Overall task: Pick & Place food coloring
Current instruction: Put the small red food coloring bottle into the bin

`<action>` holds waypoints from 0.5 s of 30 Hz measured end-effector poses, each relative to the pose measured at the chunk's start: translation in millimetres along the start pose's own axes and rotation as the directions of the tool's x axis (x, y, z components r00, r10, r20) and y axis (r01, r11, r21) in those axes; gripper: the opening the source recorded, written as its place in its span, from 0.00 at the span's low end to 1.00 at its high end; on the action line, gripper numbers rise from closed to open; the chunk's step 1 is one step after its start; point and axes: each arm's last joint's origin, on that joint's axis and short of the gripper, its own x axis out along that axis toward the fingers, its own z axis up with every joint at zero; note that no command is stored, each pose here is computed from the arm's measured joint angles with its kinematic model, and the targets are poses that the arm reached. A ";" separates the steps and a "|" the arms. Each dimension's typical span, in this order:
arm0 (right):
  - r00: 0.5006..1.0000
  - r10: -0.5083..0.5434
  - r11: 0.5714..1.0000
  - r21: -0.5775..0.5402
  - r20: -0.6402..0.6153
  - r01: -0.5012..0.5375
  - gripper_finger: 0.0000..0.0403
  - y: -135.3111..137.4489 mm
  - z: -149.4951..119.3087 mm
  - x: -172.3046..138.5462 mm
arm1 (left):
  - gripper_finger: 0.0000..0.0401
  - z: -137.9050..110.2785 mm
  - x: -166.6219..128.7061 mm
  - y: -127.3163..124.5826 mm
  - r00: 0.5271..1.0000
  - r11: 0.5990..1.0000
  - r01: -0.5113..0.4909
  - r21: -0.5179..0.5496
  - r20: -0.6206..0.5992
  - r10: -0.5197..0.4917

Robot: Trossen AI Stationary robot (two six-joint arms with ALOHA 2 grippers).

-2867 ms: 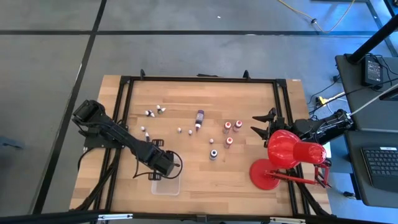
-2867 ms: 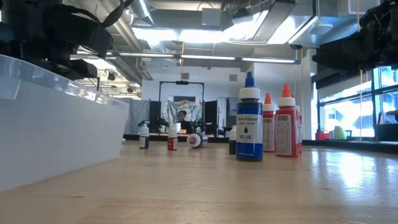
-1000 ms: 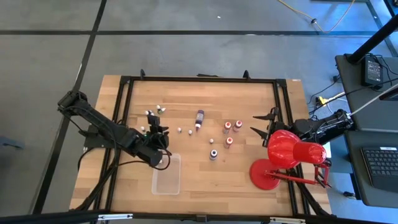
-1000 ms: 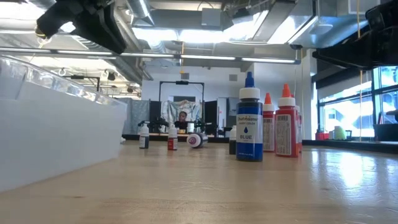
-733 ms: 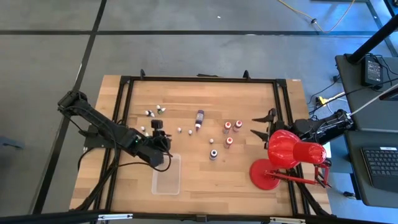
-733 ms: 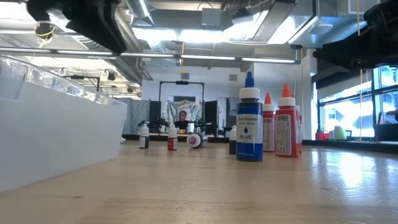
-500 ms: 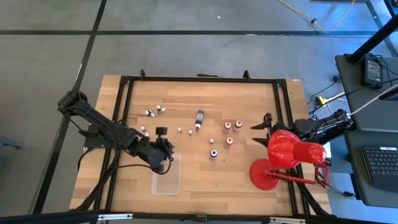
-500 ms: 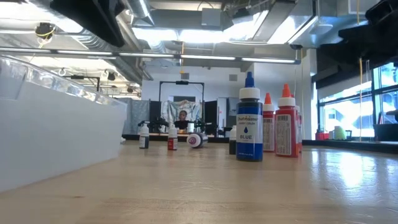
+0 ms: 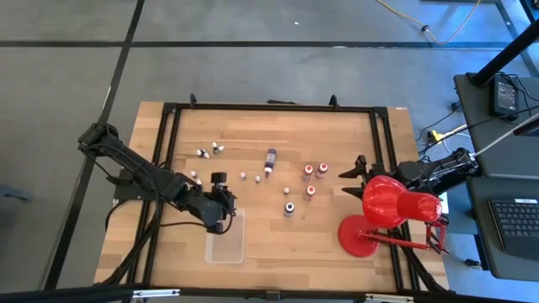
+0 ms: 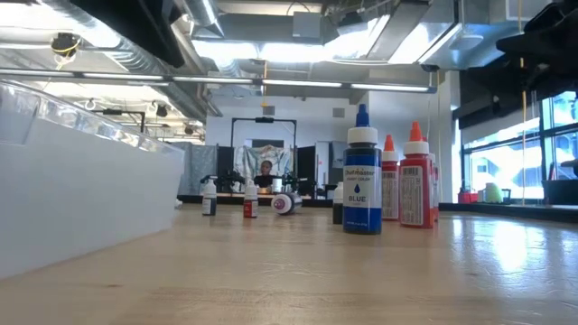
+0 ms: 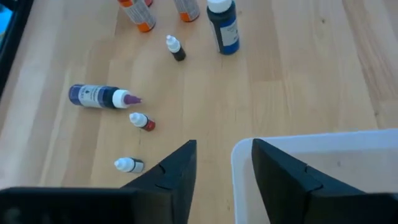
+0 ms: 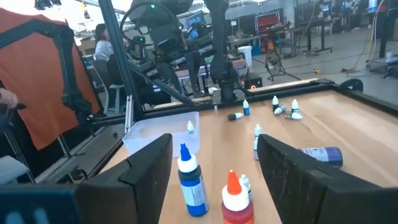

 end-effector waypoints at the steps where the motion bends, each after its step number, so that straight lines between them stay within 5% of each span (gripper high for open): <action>1: 1.000 0.000 1.000 0.012 0.000 0.000 0.59 0.0 0.0 0.0 | 0.41 -0.6 0.0 0.1 1.000 1.000 0.002 0.009 -0.007 -0.001; 15: 1.000 0.001 0.999 0.053 -0.008 -0.001 0.59 0.0 -0.7 0.0 | 0.45 -1.7 -0.6 -4.8 0.988 0.989 0.148 -0.015 -0.048 -0.149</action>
